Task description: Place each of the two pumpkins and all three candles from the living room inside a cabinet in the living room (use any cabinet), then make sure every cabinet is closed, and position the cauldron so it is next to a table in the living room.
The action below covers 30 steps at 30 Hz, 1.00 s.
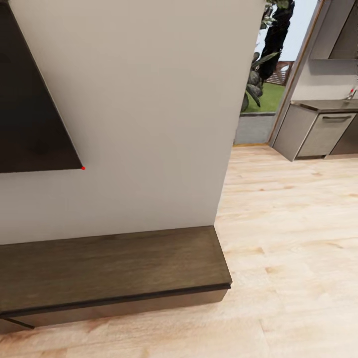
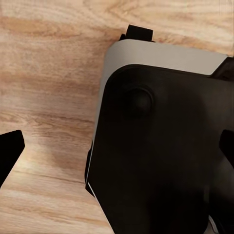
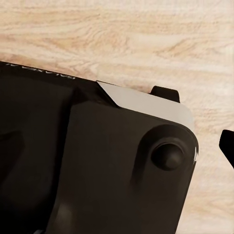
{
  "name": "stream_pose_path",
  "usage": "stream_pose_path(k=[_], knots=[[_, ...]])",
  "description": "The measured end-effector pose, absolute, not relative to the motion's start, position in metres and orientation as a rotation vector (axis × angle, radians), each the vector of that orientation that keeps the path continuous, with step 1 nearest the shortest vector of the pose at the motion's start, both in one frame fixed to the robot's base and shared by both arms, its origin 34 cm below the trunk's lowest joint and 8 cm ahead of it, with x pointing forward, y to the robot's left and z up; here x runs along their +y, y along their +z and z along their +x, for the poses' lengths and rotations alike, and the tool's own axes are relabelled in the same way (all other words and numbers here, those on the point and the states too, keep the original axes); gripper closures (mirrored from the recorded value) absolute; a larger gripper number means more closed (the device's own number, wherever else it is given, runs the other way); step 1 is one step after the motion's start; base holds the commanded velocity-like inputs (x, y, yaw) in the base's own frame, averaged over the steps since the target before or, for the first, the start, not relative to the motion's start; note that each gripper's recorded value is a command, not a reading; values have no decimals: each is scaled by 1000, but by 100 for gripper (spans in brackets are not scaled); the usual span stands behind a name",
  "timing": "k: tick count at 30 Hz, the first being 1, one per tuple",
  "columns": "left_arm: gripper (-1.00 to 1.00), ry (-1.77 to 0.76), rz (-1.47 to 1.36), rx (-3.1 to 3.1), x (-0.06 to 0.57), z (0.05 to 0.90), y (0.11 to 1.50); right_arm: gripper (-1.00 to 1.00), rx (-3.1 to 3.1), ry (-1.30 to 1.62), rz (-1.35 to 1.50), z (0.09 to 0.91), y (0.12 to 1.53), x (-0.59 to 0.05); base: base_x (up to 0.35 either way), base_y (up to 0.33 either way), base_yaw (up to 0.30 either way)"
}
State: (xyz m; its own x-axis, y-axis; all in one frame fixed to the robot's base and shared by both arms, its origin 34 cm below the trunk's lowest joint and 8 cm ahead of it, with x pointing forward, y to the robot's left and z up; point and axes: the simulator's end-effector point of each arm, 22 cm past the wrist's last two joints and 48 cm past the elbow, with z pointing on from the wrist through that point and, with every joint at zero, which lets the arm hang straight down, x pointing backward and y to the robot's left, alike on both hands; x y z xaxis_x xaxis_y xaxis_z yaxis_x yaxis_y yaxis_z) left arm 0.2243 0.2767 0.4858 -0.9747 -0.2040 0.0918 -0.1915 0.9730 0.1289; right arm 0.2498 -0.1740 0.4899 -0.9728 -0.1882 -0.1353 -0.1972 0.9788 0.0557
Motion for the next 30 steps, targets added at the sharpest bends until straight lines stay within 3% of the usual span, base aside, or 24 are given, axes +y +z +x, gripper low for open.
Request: stream_pose_path(k=[30], knots=[[-100,-177,312,-3064,277,244,490,-100,2945,86,-281,270,496,-178,0,0,0]])
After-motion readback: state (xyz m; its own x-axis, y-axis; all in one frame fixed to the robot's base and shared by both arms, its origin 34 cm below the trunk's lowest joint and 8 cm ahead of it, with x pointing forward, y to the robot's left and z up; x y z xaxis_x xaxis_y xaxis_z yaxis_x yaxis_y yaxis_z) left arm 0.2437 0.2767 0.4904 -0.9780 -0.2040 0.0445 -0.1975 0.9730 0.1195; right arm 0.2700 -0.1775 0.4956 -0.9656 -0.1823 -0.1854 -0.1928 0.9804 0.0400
